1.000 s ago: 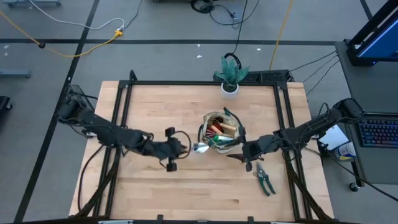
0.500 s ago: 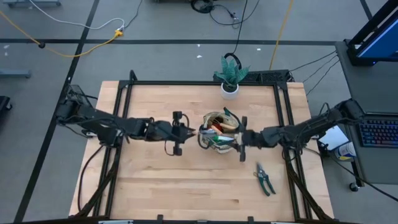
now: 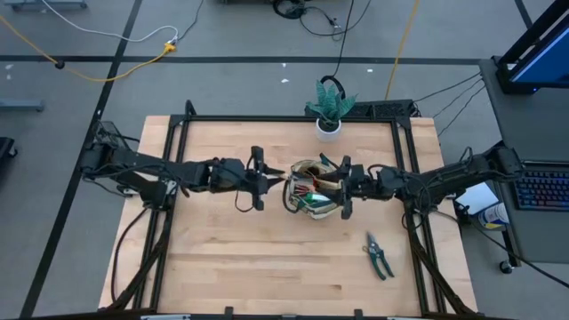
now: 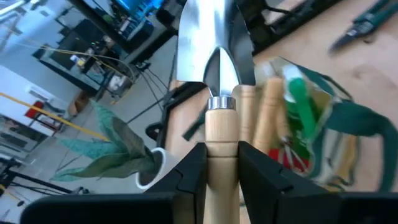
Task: Pick & Place Garden tools in Gardening bag
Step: Put the brown trowel into the gardening bag
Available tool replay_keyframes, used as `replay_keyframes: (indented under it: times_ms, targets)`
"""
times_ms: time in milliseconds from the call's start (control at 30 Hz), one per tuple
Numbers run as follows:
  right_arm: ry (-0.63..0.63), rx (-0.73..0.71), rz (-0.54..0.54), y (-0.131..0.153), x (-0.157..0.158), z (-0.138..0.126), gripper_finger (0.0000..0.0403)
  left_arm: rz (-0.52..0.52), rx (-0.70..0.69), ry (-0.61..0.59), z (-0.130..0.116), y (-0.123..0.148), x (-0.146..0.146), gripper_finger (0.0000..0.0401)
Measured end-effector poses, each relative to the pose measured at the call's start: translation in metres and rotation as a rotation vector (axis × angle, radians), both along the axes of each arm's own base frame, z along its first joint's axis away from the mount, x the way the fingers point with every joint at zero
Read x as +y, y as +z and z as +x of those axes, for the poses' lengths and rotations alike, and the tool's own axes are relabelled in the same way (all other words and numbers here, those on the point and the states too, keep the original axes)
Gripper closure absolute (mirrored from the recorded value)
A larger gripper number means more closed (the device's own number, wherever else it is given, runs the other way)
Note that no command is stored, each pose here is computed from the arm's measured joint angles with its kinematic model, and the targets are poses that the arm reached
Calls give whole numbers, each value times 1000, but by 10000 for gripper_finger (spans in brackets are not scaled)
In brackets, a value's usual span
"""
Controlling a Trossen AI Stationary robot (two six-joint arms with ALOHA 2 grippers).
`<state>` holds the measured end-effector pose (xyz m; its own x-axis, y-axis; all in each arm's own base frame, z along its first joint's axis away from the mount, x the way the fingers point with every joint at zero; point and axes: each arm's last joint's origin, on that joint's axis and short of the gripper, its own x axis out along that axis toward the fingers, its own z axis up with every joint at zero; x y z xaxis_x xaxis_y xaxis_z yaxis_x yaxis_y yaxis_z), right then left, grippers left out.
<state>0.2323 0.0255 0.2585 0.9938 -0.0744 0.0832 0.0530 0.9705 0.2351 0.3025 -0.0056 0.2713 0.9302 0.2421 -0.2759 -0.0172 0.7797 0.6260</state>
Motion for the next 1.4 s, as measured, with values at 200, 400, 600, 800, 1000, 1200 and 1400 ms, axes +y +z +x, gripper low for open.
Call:
replay_keyframes:
  times_ms: [200,400,600,800,1000,1200,1400]
  targets:
    - [-83,-1,12,0,-8,0,220,17,-42,-26,5,1,5,321]
    - [-101,-7,16,1,-13,1,220,40,-82,-25,19,-9,9,321]
    - [-103,4,1,0,-13,1,220,49,-125,-5,26,-12,9,320]
    - [-108,41,-27,-4,-13,1,220,58,-148,-4,24,-7,7,320]
    - [-101,59,-30,-5,-13,1,220,81,-134,76,23,-8,7,320]
    - [-106,2,-57,1,-13,1,220,68,-136,48,23,-8,8,320]
    - [-132,-40,-68,5,-19,0,220,66,-139,47,23,-8,8,320]
